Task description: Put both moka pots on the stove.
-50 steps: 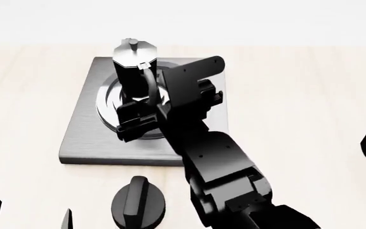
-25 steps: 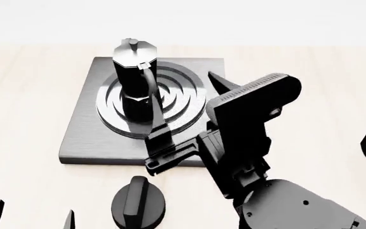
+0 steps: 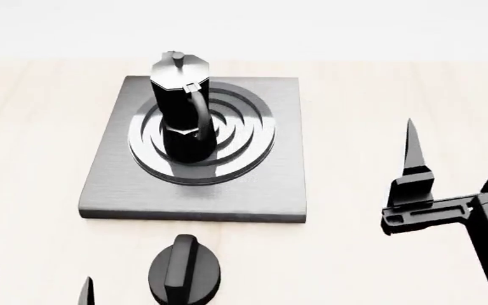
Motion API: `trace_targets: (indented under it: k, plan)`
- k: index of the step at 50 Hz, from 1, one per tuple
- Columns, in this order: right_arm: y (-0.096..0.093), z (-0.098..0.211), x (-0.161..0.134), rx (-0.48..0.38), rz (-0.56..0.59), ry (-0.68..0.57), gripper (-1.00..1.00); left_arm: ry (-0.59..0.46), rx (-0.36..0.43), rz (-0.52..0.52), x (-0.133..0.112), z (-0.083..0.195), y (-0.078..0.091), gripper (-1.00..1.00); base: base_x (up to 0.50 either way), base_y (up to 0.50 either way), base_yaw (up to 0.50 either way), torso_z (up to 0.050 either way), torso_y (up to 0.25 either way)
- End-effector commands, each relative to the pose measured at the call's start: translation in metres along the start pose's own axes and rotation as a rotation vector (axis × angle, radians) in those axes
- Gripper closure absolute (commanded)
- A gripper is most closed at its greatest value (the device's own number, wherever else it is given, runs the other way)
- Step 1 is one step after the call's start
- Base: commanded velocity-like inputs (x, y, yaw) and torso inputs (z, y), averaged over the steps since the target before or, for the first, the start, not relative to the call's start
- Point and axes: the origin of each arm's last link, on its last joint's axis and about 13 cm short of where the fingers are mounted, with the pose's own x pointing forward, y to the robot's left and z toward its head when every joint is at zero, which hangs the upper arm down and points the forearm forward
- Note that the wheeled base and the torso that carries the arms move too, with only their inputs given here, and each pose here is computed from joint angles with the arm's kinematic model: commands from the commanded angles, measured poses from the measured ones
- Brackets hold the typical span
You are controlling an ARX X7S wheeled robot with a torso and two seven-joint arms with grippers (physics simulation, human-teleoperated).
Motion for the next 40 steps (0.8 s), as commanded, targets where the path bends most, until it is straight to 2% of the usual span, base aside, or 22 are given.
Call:
trace_targets:
  k: [1, 5, 9, 22, 31, 35, 39, 40]
  plan:
    - [-0.050, 0.009, -0.016, -0.081, -0.175, 0.074, -1.00, -0.005, 0.000, 0.006, 0.001, 0.001, 0.001, -1.00, 0.00, 0.00, 0.00, 0.000, 0.000]
    - [-0.063, 0.011, -0.013, -0.089, -0.204, 0.101, -1.00, -0.011, 0.006, 0.016, 0.001, 0.001, 0.002, -1.00, 0.00, 0.00, 0.00, 0.000, 0.000]
    - [-0.068, 0.007, -0.008, -0.112, -0.224, 0.132, -1.00, -0.019, -0.001, 0.033, 0.002, 0.002, 0.002, -1.00, 0.00, 0.00, 0.00, 0.000, 0.000]
    - [-0.081, -0.007, 0.005, -0.100, -0.282, 0.207, -1.00, -0.006, 0.032, 0.069, 0.006, -0.002, 0.003, -1.00, 0.00, 0.00, 0.00, 0.000, 0.000]
    - [-0.094, -0.002, 0.005, -0.110, -0.323, 0.261, -1.00, -0.016, -0.021, 0.063, 0.005, -0.002, 0.003, -1.00, 0.00, 0.00, 0.00, 0.000, 0.000]
    - [-0.097, -0.003, 0.005, -0.113, -0.331, 0.274, -1.00, -0.011, -0.022, 0.059, 0.005, -0.002, 0.002, -1.00, 0.00, 0.00, 0.00, 0.000, 0.000]
    - [-0.098, -0.005, 0.004, -0.114, -0.332, 0.287, -1.00, -0.002, -0.030, 0.048, 0.005, -0.003, 0.001, -1.00, 0.00, 0.00, 0.00, 0.000, 0.000]
    - [-0.100, -0.005, 0.005, -0.115, -0.335, 0.295, -1.00, 0.027, -0.033, 0.023, 0.004, -0.003, 0.001, -1.00, 0.00, 0.00, 0.00, 0.000, 0.000]
